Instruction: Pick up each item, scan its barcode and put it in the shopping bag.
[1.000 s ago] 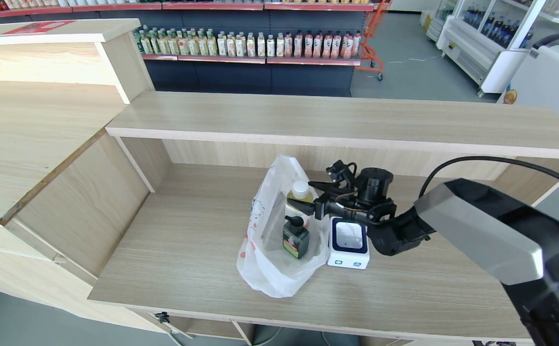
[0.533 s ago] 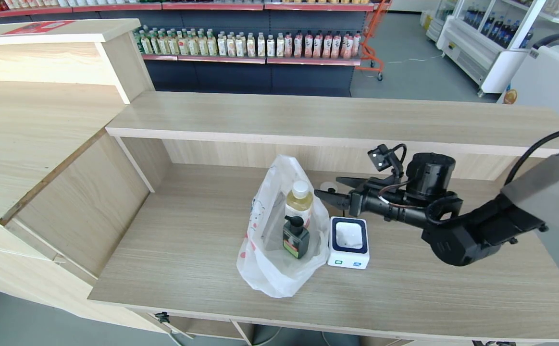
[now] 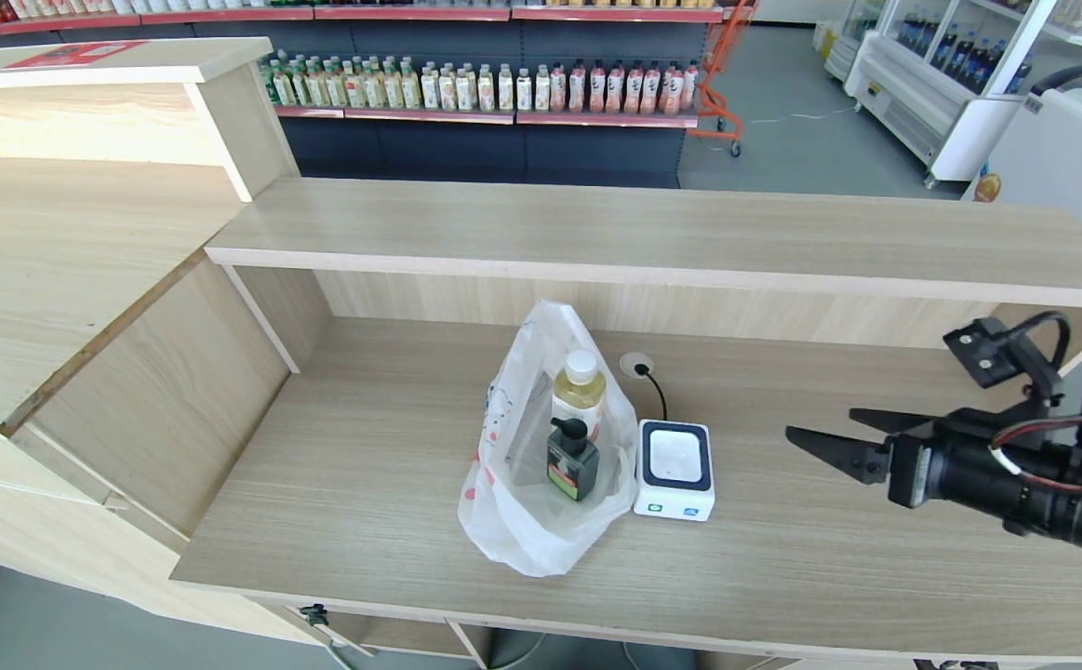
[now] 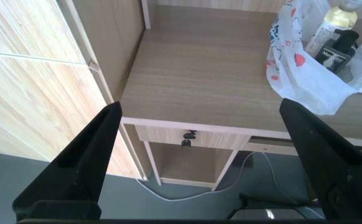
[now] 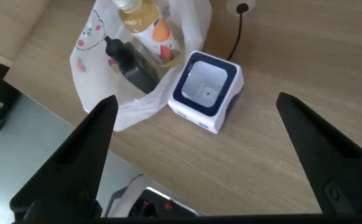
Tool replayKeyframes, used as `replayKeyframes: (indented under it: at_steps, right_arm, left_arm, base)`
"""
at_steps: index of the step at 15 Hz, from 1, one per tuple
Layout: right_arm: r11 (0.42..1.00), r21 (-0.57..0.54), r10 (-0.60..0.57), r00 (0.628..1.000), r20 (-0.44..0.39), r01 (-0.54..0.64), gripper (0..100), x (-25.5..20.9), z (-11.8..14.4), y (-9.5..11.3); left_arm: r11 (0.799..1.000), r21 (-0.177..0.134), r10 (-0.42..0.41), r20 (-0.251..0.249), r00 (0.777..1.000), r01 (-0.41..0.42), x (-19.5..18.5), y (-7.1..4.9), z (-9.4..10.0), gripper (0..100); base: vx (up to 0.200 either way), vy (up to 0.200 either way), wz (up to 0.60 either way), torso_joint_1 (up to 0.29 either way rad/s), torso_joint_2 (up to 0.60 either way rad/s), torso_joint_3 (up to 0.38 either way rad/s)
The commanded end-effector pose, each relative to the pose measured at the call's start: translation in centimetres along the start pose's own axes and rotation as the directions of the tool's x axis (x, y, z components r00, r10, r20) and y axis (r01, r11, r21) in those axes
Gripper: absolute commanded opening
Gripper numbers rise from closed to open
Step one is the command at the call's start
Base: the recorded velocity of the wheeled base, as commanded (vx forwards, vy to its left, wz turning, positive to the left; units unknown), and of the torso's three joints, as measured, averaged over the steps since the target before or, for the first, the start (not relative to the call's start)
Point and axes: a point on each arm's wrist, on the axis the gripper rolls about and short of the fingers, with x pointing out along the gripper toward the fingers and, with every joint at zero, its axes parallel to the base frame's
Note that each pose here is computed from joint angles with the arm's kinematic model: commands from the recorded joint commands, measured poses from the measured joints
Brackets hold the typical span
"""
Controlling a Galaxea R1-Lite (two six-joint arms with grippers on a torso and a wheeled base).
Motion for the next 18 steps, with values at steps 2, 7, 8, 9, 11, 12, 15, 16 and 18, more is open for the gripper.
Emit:
replayKeyframes:
  at_steps: [2,7,8,9,11,12,15,16,18]
  right_arm:
    - [0.965,-0.007,-0.263,0.964,0.041,0.263,100,-10.6,-4.3,2.2]
    - [0.95,-0.036,-0.294,0.926,0.238,0.311,100,-17.9,-11.3,5.9]
    - [0.94,-0.033,-0.318,0.908,0.272,0.339,100,-18.7,-12.4,6.4]
    - [0.93,-0.021,-0.347,0.895,0.28,0.367,100,-19.2,-13.8,6.7]
    - [0.897,0.049,-0.433,0.851,0.299,0.439,100,-19.6,-14.4,6.6]
    - [0.92,0.017,-0.373,0.863,0.34,0.391,100,-19.8,-14.4,6.8]
    - [0.921,0.007,-0.369,0.866,0.338,0.39,100,-19.8,-14.4,6.8]
    - [0.921,0.006,-0.369,0.866,0.338,0.39,100,-19.8,-14.4,6.8]
    - [0.921,0.004,-0.369,0.866,0.338,0.391,100,-19.8,-14.4,6.8]
  left_arm:
    - [1.0,0.0,0.0,0.001,1.0,0.0,0.0,0.0,0.0,100]
    - [1.0,0.0,-0.001,0.001,1.0,0.001,0.0,0.0,0.0,100]
    - [1.0,0.0,-0.001,0.001,1.0,0.001,0.0,0.0,0.0,100]
    - [1.0,0.0,0.0,0.001,1.0,0.0,0.0,0.0,0.0,100]
    - [1.0,0.0,0.0,0.001,1.0,0.0,0.0,0.0,0.0,100]
    - [1.0,0.0,0.0,0.001,1.0,0.0,0.0,0.0,0.0,100]
    - [1.0,0.0,-0.001,0.001,1.0,0.001,0.0,0.0,0.0,100]
    - [1.0,0.0,-0.001,0.001,1.0,0.001,0.0,0.0,0.0,100]
    - [1.0,0.0,-0.001,0.001,1.0,0.001,0.0,0.0,0.0,100]
  base:
    - [0.0,0.0,0.0,0.0,0.0,0.0]
    - [0.0,0.0,0.0,0.0,0.0,0.0]
    - [0.0,0.0,0.0,0.0,0.0,0.0]
    - [0.0,0.0,0.0,0.0,0.0,0.0]
    - [0.0,0.0,0.0,0.0,0.0,0.0]
    - [0.0,0.0,0.0,0.0,0.0,0.0]
    - [0.0,0.0,0.0,0.0,0.0,0.0]
    - [0.0,0.0,0.0,0.0,0.0,0.0]
    - [0.0,0.0,0.0,0.0,0.0,0.0]
